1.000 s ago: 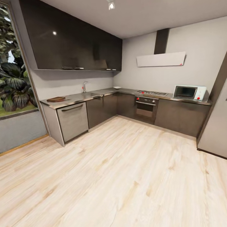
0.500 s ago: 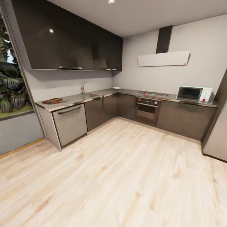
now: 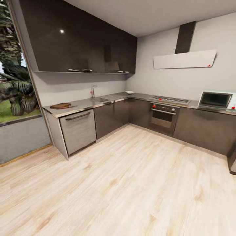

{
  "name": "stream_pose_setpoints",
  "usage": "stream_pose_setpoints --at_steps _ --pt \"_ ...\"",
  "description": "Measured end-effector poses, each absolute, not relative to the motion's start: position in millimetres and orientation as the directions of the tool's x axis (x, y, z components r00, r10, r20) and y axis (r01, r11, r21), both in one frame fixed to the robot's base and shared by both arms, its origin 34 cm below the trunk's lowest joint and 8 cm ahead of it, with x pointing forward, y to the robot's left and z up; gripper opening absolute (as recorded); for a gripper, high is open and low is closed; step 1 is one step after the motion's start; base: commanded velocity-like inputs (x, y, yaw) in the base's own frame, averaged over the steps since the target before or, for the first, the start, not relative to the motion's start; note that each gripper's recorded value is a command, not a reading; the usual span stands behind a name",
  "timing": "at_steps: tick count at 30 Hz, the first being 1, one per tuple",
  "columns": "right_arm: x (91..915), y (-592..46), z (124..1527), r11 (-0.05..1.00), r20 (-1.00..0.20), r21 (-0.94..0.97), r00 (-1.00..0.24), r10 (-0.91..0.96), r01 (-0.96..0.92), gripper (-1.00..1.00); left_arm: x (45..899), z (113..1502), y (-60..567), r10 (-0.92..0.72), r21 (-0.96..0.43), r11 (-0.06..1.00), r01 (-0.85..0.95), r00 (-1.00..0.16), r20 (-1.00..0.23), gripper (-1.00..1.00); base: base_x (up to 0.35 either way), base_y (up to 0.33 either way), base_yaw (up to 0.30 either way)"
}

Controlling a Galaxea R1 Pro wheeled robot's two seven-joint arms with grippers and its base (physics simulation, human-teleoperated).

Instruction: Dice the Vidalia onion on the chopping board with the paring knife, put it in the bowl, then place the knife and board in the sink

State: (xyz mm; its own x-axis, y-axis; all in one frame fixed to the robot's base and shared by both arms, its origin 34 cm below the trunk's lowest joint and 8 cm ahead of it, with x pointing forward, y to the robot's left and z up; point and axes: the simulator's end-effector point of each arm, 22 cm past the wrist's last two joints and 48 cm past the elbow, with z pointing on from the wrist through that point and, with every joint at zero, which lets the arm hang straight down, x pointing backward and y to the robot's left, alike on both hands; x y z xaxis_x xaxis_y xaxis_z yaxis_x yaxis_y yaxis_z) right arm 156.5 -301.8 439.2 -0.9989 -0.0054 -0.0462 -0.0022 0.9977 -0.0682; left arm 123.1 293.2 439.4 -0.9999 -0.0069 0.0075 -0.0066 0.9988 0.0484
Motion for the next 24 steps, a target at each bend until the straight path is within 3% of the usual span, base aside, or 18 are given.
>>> stream_pose_setpoints --at_steps 7,15,24 --pt "162.0 -301.8 439.6 0.998 -0.072 -0.068 -0.997 -0.007 -0.002 1.0 123.1 439.4 293.1 -0.007 0.048 0.999 -0.007 -1.0 0.008 1.0 0.342 -0.013 0.228" --pt "165.8 -301.8 439.9 0.998 -0.09 -0.068 -0.996 -0.008 -0.002 1.0 123.1 439.3 293.2 -0.007 0.048 0.999 -0.006 -1.0 0.008 1.0 0.332 -0.145 0.213" --pt "165.9 -301.8 439.9 0.998 -0.091 -0.068 -0.996 -0.008 -0.002 1.0 123.2 439.3 293.1 -0.006 0.048 0.999 -0.005 -1.0 0.008 1.0 0.314 -0.194 0.029"
